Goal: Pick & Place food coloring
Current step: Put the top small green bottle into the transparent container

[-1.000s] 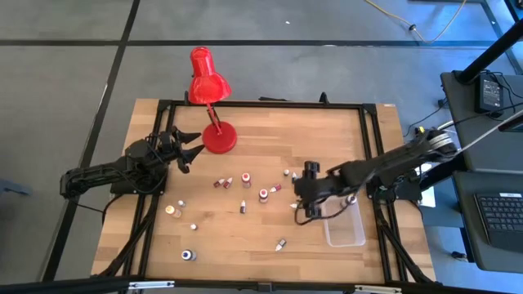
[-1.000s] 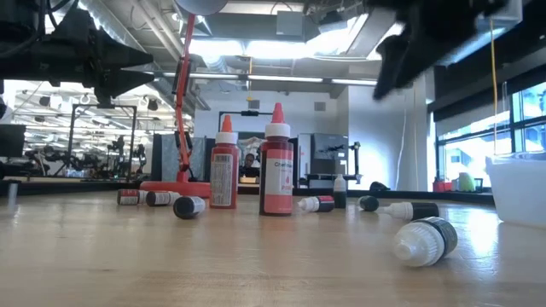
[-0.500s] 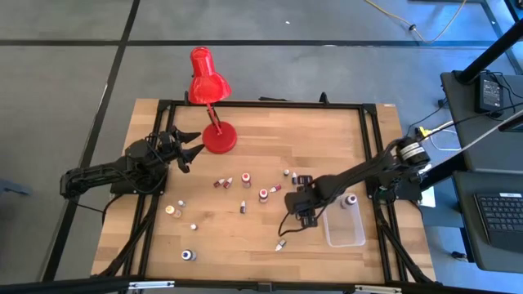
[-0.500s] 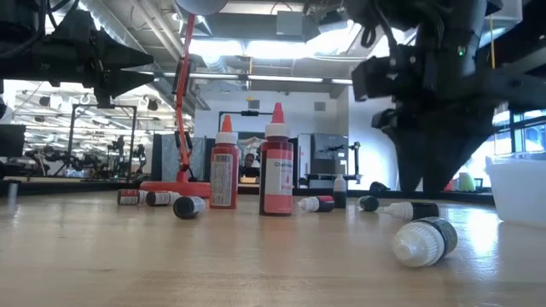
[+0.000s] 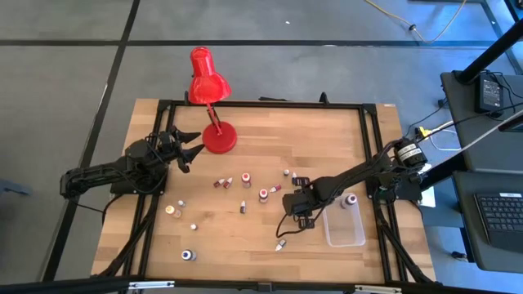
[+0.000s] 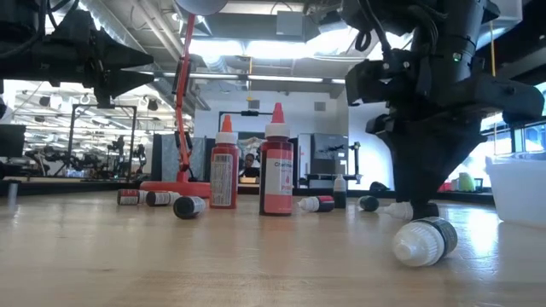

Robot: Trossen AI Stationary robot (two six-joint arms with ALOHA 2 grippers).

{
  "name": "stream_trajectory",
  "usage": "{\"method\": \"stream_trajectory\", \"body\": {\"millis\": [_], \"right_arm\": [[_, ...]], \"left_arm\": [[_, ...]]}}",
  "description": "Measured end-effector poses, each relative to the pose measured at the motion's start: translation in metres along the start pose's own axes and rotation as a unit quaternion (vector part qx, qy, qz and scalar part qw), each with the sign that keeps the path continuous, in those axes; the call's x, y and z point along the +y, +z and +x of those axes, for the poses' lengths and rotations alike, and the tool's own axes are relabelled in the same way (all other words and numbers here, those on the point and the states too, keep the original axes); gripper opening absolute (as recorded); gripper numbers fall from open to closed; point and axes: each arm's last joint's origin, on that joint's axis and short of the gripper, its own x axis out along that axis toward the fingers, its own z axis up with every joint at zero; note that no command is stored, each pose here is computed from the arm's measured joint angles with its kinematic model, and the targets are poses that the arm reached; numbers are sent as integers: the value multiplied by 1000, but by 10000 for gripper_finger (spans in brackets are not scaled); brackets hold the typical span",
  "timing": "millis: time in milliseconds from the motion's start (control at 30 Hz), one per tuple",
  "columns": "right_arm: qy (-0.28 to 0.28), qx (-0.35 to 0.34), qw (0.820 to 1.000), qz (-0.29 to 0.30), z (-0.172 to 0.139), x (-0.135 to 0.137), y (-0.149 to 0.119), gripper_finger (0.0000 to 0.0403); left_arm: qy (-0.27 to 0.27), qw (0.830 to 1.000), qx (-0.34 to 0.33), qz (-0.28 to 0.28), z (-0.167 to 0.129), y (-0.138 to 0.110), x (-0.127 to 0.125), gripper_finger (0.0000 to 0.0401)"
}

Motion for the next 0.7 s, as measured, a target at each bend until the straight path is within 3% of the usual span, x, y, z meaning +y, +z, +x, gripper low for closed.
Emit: {"method": "stream_trajectory", "body": {"millis": [700], "right_arm": [[-3,12,1000,0,10,1,0,118]], "left_arm": [[0,1000,0,0,0,0,0,259]]}}
